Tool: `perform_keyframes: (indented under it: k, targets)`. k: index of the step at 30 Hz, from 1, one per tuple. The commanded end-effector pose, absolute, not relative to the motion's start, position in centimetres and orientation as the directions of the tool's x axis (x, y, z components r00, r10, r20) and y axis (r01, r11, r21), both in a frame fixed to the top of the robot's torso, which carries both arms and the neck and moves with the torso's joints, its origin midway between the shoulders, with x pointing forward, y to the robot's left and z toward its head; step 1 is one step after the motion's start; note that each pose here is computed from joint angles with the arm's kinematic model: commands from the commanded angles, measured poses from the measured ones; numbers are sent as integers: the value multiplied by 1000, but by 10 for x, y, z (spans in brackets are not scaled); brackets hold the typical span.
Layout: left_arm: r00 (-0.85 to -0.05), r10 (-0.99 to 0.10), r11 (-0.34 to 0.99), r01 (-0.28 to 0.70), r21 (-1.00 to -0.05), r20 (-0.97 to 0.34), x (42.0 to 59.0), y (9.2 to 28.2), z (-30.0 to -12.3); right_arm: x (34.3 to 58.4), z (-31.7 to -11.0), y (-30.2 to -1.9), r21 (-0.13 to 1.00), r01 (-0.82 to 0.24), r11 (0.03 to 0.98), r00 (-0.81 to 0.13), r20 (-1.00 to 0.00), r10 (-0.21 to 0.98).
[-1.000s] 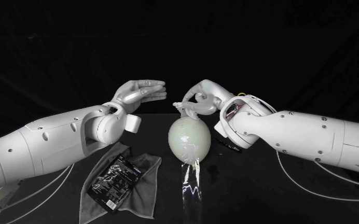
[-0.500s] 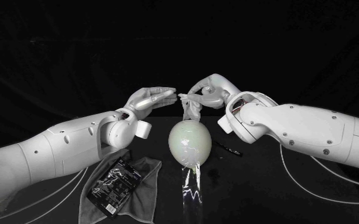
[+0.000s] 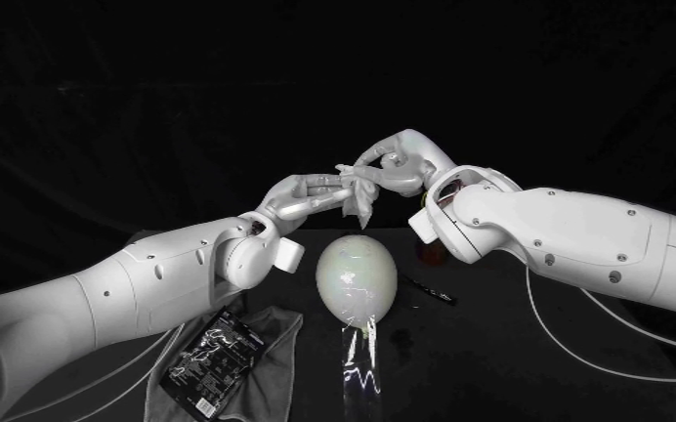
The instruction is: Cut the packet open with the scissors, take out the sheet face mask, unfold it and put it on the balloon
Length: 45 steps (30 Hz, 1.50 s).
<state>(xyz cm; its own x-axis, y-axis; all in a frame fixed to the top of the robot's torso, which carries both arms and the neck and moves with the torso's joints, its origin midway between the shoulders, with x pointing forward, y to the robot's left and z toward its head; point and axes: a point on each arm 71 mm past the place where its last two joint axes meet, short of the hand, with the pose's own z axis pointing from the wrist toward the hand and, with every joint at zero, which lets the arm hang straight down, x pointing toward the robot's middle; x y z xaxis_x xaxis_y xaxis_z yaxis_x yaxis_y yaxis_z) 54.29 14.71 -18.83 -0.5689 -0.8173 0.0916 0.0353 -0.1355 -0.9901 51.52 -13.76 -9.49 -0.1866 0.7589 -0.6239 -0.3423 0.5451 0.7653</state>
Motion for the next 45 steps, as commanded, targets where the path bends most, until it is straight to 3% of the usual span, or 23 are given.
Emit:
perform_keyframes:
  k: [1, 19, 34, 45]
  targets:
    - [-607, -795, -76, 85, -993, 9, 542, 140, -187, 516, -91, -137, 766, -364, 530, -181, -617, 766]
    - [-596, -802, -60, 119, -991, -23, 545, 129, -186, 517, -90, -134, 765, -363, 532, -198, -622, 758]
    - [-563, -826, -47, 128, -991, -34, 546, 142, -186, 518, -90, -145, 765, -346, 543, -192, -625, 757]
    - [-581, -812, -29, 132, -991, -53, 543, 143, -186, 520, -89, -154, 775, -329, 540, -175, -612, 771]
